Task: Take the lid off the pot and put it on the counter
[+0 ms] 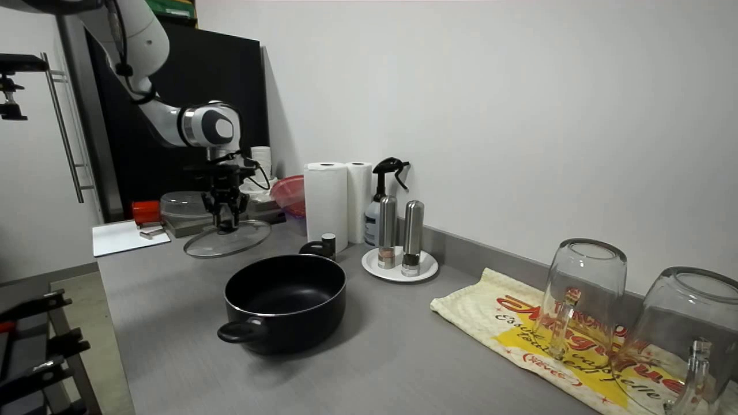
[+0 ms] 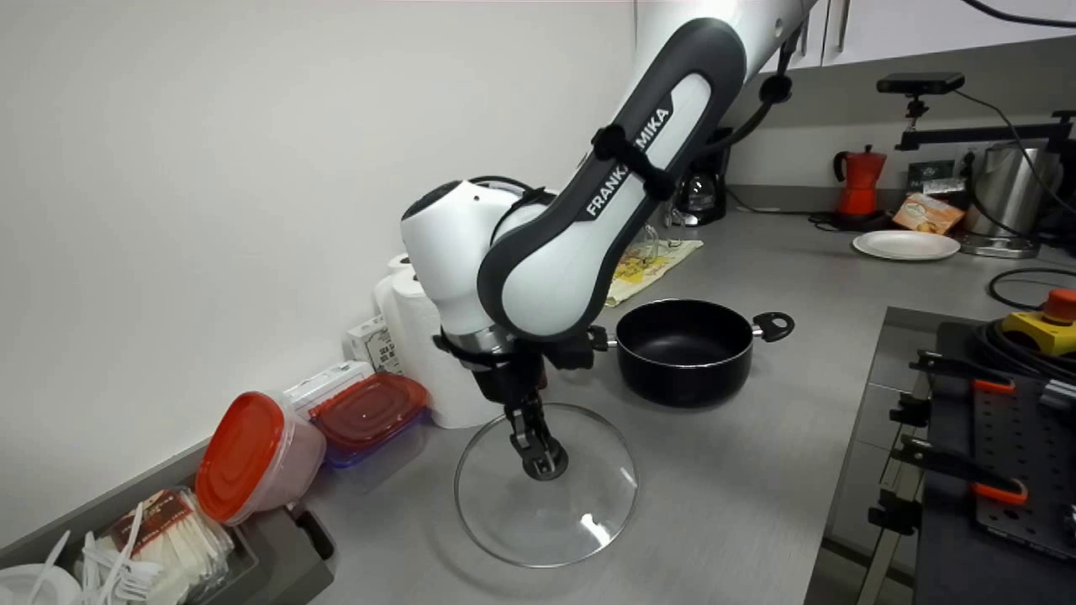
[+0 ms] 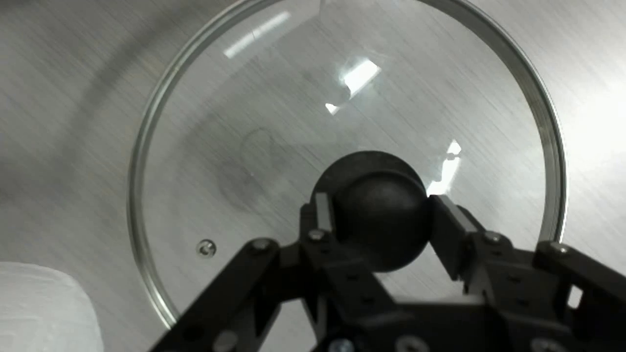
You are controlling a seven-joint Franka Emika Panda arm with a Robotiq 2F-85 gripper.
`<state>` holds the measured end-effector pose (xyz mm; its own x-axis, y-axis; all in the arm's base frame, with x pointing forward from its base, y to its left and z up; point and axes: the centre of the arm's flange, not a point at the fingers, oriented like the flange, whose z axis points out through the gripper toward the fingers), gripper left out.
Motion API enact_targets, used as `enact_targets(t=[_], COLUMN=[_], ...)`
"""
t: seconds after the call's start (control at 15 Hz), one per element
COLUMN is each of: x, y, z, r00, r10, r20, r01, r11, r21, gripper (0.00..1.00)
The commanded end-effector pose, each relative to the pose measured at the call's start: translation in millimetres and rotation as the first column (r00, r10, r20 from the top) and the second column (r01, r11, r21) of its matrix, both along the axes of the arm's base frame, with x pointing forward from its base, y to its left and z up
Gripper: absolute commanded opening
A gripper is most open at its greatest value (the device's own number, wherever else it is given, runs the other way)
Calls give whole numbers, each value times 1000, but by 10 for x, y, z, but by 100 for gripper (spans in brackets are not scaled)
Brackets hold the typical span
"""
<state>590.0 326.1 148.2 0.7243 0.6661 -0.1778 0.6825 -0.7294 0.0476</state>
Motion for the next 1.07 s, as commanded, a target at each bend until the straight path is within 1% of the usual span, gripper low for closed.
enact_targets(t=[0.0,0.2,0.47,0.8,1.0], x=[56,13,-10,31,1], y=[397,498,455,369,344], z=[-145,-303,-450,-568,-654], r00=[997,991,981,971,967], r10=[79,116,165,181,189], r20=[-18,-61,-107,-155,-171], r01=[-79,-116,-166,-185,-195], r11=[997,993,986,983,981], r21=[7,11,2,-8,-15], gripper=[25,25,25,25,25])
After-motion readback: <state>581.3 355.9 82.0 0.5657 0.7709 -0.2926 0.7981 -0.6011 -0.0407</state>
